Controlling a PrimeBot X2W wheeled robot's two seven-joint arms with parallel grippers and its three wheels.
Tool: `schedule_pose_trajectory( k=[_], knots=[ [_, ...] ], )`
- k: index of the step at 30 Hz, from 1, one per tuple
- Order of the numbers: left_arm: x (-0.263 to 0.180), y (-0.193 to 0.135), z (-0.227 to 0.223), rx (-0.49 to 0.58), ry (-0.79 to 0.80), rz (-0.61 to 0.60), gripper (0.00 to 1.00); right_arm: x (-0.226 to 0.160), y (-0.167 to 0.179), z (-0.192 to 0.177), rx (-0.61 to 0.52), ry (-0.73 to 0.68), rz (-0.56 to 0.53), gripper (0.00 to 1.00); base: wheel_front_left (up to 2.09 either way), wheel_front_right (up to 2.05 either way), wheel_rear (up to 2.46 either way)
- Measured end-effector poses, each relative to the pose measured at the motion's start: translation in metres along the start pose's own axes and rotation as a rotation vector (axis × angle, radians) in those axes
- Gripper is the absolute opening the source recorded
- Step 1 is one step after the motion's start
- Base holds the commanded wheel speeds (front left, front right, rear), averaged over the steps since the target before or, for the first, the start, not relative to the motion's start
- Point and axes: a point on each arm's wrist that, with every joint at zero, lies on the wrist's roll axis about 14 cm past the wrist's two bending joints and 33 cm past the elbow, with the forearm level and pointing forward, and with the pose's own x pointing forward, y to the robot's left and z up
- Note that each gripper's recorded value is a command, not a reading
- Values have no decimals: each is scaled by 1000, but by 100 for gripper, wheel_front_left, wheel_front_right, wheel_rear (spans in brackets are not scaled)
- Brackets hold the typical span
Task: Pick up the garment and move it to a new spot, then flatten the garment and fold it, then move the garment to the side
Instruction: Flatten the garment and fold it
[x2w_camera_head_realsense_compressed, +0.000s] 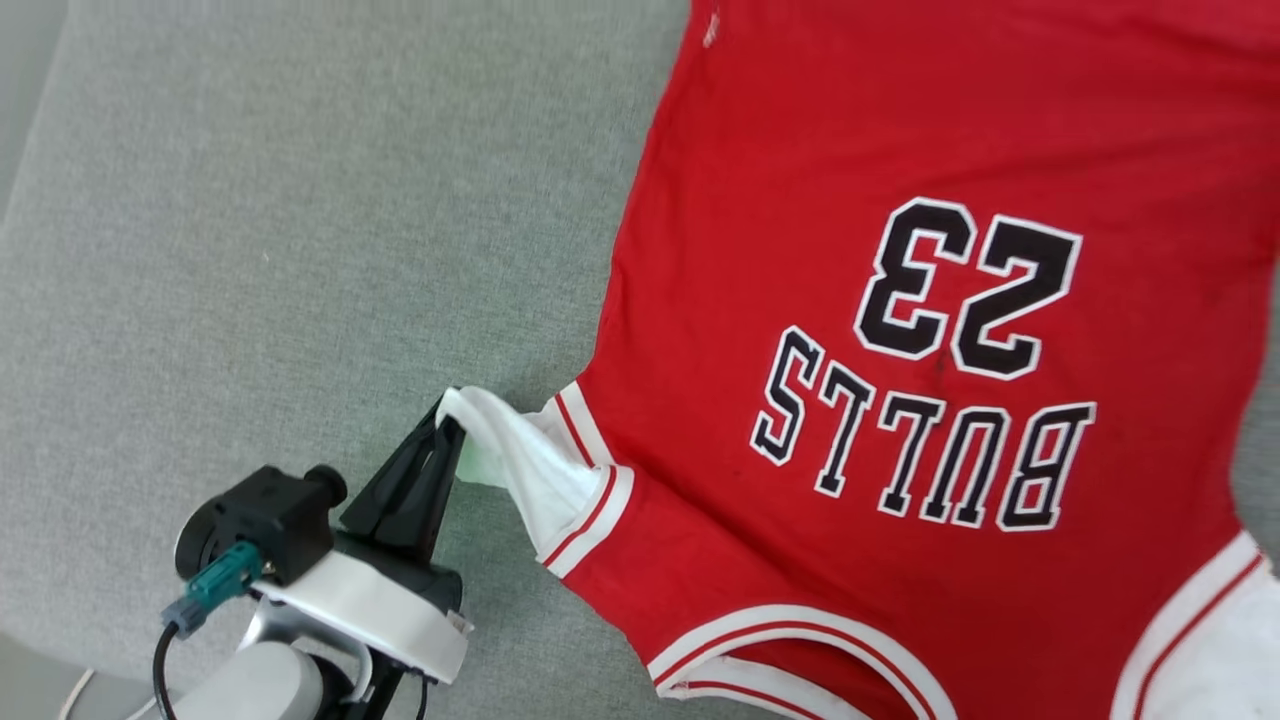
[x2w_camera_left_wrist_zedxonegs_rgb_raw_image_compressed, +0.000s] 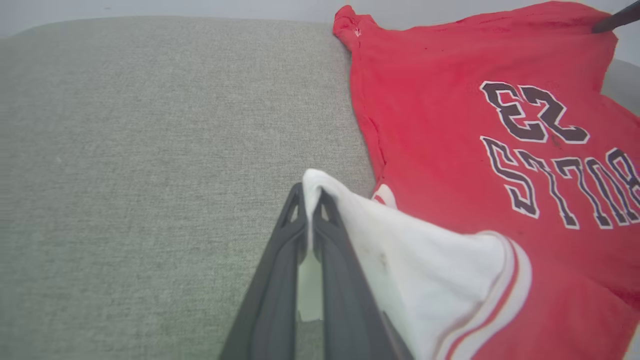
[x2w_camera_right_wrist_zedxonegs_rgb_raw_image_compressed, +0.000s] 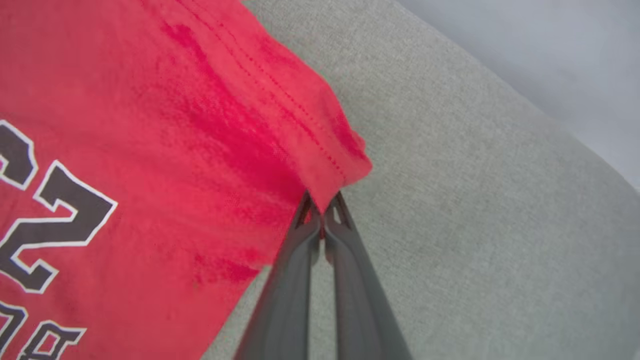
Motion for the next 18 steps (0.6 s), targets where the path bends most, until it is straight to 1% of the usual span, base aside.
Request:
schedule_pose_trajectory(
  k=[4, 6, 8, 13, 18],
  knots=[
    [-11, -6, 11, -8, -31, -7, 0, -37, -4, -14, -27, -29, -16, 0, 0, 0, 0],
    [-15, -6, 15, -8, -41, -5, 0, -54, -6, -28, -55, -27, -31, 0, 0, 0, 0],
    [-17, -8, 17, -10, -47, -10, 0, -69, -12, -47, -60, -15, -47, 0, 0, 0, 0],
    [-23, -15, 17, -25, -47, -25, 0, -98, -16, -110, -38, 55, -57, 0, 0, 0, 0],
    [-27, -17, 18, -28, -49, -34, 0, -120, -10, -182, 8, 158, -48, 0, 0, 0, 0]
  ],
)
